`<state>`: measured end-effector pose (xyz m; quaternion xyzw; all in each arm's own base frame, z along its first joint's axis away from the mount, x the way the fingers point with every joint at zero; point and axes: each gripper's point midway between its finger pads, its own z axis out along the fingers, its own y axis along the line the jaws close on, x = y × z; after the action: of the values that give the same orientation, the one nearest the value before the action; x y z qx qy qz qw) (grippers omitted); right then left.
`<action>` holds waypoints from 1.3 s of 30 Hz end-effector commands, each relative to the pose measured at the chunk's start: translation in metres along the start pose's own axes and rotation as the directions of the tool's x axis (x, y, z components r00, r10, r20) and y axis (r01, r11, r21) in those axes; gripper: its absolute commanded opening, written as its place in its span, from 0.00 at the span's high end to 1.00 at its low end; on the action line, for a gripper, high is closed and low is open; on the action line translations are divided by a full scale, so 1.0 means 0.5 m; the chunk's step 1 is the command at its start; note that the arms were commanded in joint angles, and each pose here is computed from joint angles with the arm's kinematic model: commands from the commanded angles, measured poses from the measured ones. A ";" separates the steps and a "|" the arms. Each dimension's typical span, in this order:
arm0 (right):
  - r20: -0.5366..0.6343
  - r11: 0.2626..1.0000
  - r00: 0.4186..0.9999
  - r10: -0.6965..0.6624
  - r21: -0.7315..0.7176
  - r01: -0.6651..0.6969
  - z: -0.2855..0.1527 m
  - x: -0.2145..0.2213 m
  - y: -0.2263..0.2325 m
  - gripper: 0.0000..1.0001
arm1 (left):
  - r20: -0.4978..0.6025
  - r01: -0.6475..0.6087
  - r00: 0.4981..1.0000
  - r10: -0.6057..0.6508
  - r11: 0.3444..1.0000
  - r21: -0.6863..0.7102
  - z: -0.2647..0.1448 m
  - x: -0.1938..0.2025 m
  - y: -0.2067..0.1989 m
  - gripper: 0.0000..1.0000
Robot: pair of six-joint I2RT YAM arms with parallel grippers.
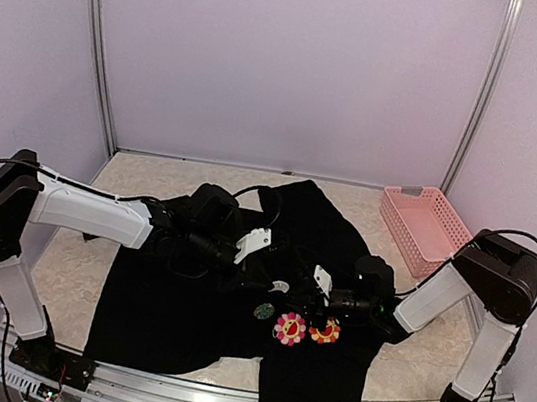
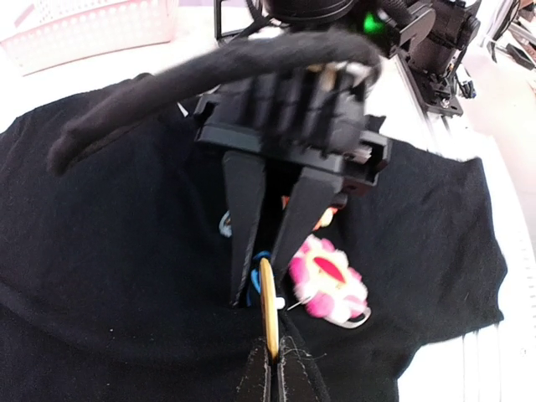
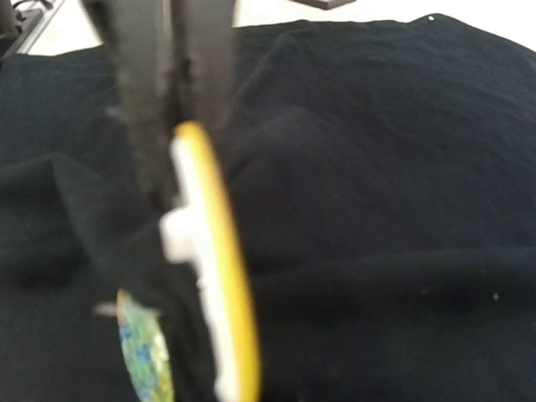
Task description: Pin the brooch onto the clothing
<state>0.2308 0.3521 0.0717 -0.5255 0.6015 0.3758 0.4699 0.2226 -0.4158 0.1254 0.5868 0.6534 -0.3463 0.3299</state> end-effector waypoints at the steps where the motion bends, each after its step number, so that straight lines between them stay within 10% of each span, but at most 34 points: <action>1: -0.043 0.997 0.997 0.061 0.040 -0.060 0.010 0.021 -0.029 0.91 | 0.069 -0.008 0.998 0.004 0.999 0.054 -0.023 -0.048 -0.025 1.00; 19: 0.124 0.993 0.992 -0.019 -0.113 0.033 -0.016 -0.073 0.018 0.47 | 0.079 0.000 0.997 0.000 1.000 -0.004 -0.025 -0.030 -0.006 1.00; 31: 0.201 0.982 0.980 -0.003 -0.183 0.040 0.007 -0.098 0.015 0.87 | 0.087 -0.011 0.996 0.011 1.000 0.001 -0.031 -0.032 -0.011 1.00; 39: 0.217 0.983 0.976 0.026 -0.184 0.015 0.013 -0.119 0.000 0.86 | 0.066 -0.016 0.998 0.016 1.000 0.011 -0.021 -0.025 -0.017 1.00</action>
<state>0.2211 0.3698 0.1120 -0.5307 0.5201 0.4787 0.4677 0.2217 -0.4093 0.1264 0.5714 0.6580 -0.3570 0.3365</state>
